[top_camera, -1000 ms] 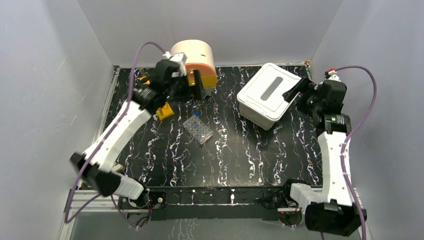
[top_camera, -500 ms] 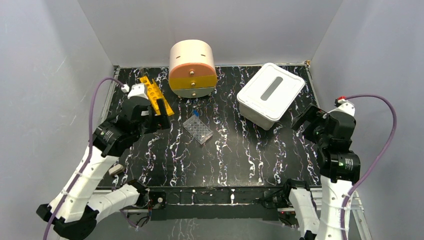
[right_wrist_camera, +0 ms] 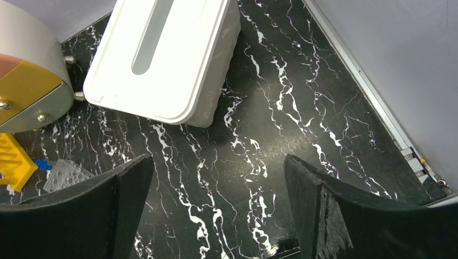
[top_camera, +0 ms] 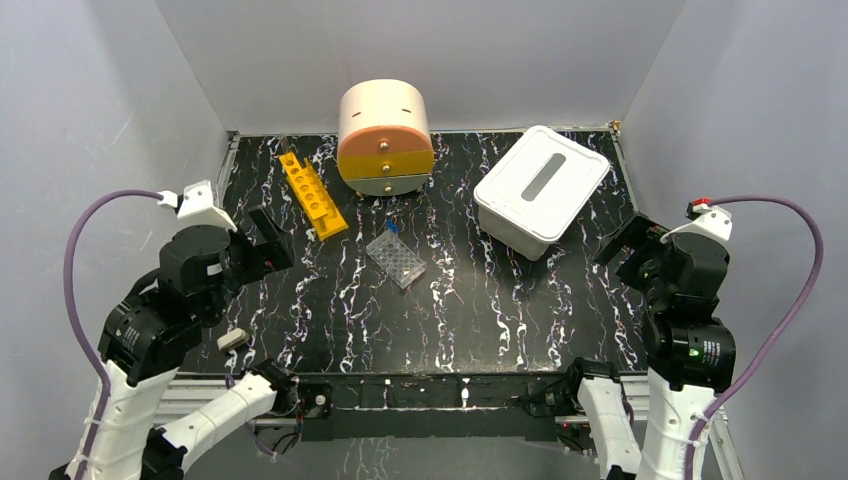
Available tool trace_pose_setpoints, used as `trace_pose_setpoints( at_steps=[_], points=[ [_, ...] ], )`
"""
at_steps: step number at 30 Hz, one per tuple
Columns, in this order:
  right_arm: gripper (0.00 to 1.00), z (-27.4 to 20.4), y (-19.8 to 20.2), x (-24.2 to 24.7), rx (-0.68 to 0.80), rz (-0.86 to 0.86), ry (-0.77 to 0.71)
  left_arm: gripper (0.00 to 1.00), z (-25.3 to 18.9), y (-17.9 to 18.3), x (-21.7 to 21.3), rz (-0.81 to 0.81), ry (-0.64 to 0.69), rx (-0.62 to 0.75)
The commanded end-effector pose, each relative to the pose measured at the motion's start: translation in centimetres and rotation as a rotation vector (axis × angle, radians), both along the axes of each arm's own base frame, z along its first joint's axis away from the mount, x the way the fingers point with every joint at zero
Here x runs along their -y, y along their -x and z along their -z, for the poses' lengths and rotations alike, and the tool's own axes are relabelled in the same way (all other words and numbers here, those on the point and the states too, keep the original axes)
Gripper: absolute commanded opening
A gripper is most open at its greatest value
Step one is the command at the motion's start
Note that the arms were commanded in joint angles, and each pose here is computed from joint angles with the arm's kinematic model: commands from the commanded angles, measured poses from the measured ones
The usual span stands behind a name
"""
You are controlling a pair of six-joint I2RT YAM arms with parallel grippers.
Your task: Organize the chemistry lab equipment
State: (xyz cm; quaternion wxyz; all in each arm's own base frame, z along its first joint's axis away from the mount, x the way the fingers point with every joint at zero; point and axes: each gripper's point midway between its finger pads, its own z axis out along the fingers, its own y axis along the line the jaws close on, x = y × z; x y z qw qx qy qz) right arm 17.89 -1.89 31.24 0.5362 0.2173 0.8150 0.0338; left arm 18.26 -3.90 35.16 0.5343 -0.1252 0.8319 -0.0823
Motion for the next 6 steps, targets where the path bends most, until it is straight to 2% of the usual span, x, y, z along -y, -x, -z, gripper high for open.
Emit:
trace_pose_setpoints(
  at_steps=[1,6],
  points=[
    [0.99,-1.82,0.05,0.25,0.050,0.007,0.021,0.98,1.84,0.36,-0.29,0.001,-0.047,-0.063],
    [0.99,-1.67,-0.18,0.12,0.050,0.001,0.014,0.98,2.15,0.30,-0.26,-0.001,-0.043,-0.059]
  ],
)
